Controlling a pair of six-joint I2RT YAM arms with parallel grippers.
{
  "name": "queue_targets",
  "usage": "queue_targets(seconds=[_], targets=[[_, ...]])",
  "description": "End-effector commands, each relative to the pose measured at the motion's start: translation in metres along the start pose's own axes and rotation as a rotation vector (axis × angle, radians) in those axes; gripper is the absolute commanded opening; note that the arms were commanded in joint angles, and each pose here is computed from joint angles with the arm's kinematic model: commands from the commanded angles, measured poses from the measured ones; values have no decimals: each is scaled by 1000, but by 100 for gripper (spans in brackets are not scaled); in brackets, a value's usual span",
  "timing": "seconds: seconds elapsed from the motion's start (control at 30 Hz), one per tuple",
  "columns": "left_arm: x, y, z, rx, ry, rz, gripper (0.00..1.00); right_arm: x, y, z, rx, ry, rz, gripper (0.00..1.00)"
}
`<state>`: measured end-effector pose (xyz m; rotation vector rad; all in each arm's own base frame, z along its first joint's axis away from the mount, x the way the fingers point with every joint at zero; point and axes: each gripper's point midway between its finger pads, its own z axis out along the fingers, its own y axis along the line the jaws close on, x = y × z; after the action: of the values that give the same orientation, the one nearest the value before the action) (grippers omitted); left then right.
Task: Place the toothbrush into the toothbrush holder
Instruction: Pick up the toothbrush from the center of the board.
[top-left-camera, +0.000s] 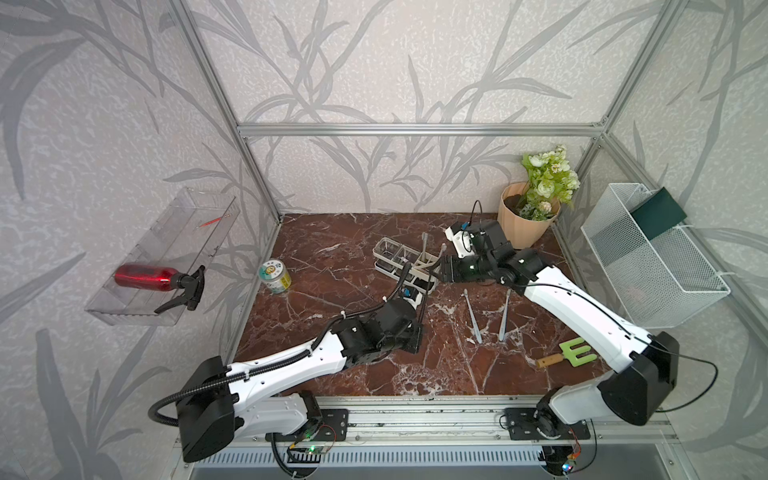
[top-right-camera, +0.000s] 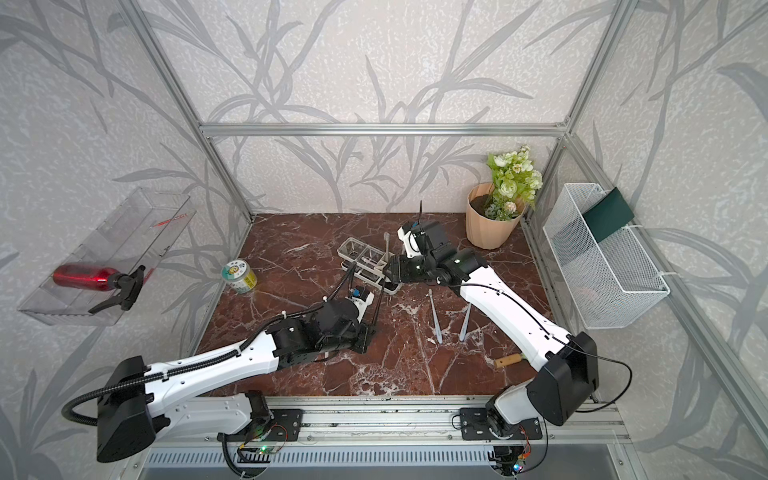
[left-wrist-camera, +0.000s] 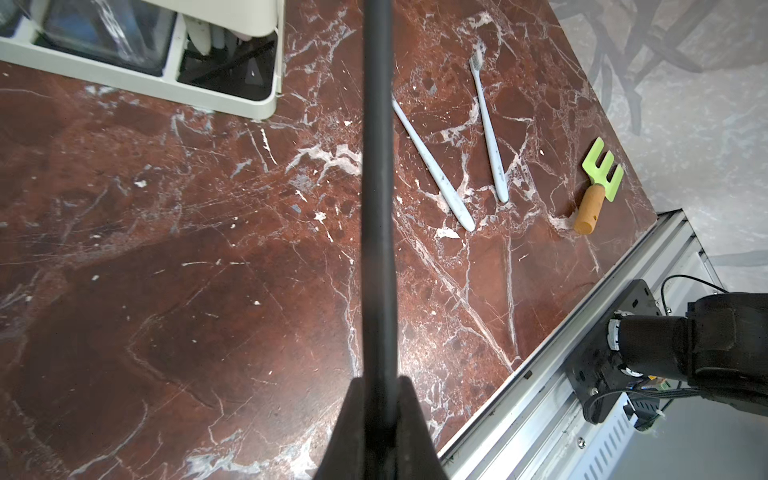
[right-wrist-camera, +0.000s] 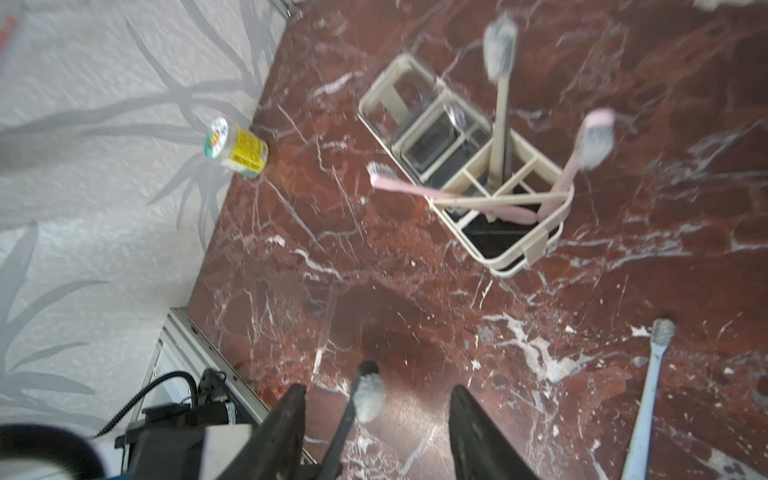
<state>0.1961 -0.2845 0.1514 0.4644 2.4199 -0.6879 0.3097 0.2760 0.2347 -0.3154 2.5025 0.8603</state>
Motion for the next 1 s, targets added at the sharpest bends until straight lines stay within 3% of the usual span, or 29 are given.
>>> queue_targets(seconds=[0.0,0.63,0.97], targets=[[-9,1,-12,-22,-25,43,0,11,2,2,-23,67,-21,56],[-9,1,-9,-29,-20,49,0,14,22,19,-183,77,-7,35],[-9,2,-11,-31,-28,56,0,13,21,20,-179,64,-6,25]])
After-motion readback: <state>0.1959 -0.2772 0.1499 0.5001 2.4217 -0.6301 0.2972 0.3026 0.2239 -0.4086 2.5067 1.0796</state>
